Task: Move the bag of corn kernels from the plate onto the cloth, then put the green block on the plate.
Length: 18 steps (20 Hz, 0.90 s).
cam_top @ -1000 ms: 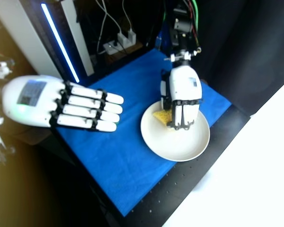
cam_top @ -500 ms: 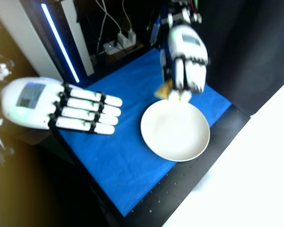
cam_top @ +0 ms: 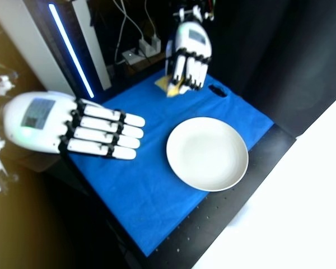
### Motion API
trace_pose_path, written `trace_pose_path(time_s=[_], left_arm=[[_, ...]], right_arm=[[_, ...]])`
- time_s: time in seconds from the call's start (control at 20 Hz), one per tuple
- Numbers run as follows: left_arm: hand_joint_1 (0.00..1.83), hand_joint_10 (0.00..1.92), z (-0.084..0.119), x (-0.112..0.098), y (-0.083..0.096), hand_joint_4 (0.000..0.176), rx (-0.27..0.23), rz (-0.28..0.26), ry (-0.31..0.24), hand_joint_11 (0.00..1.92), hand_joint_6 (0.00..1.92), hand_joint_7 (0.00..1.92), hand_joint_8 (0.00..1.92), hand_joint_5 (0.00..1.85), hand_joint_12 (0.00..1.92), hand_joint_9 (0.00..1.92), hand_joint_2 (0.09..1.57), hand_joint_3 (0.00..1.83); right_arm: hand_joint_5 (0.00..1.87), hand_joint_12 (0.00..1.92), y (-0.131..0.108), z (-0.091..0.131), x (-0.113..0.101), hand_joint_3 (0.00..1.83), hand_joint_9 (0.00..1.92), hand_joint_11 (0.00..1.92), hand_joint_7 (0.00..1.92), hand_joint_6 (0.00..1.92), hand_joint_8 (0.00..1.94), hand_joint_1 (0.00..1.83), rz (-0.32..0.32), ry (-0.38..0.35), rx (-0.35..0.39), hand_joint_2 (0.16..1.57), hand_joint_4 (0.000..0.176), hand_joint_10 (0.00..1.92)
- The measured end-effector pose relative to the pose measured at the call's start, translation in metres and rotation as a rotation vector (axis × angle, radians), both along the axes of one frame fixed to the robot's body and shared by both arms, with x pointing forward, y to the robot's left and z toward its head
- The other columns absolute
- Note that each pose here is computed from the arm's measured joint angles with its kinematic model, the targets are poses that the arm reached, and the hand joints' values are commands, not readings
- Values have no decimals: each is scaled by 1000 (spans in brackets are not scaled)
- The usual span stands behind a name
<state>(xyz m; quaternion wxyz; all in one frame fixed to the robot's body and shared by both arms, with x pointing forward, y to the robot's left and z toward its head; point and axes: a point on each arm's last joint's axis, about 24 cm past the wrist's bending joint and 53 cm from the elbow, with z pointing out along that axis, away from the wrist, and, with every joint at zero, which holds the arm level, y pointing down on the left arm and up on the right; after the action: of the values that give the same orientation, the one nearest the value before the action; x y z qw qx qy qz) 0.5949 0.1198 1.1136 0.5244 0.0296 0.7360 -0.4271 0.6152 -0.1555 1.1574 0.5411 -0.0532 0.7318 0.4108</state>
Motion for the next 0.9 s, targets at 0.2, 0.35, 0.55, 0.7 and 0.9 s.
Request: trace_pose_path(time_s=[0.2, 0.35, 0.55, 0.7, 0.9], left_arm=[[532, 0, 2, 2, 12, 175, -11, 31, -6, 0, 0, 0, 0, 0, 0, 0, 1042, 0], [559, 0, 7, 1, 25, 158, -30, 63, -19, 0, 0, 0, 0, 0, 0, 0, 1040, 0], [575, 0, 28, 11, 61, 47, -107, 189, -71, 0, 0, 0, 0, 0, 0, 0, 1099, 13], [506, 0, 30, 10, 70, 73, -134, 226, -79, 0, 3, 0, 0, 9, 0, 0, 1091, 5], [465, 0, 32, 4, 78, 98, -151, 248, -93, 0, 0, 0, 0, 0, 0, 0, 1114, 10]], right_arm=[[0, 797, 4, -3, -1, 1, 0, 0, 0, 0, 0, 361, 7, 14, 13, 1334, 0, 0], [0, 820, 17, -9, -8, 0, 0, 0, 0, 0, 0, 304, 63, 48, 36, 1322, 0, 0], [0, 915, 20, -18, 0, 0, 43, 0, 0, 0, 0, 485, 73, 92, 86, 1292, 0, 20], [0, 948, 36, -29, -5, 0, 79, 0, 0, 0, 0, 568, 109, 114, 87, 1262, 0, 33], [21, 988, 41, -48, -3, 0, 129, 0, 25, 6, 5, 614, 118, 168, 72, 1239, 0, 42]])
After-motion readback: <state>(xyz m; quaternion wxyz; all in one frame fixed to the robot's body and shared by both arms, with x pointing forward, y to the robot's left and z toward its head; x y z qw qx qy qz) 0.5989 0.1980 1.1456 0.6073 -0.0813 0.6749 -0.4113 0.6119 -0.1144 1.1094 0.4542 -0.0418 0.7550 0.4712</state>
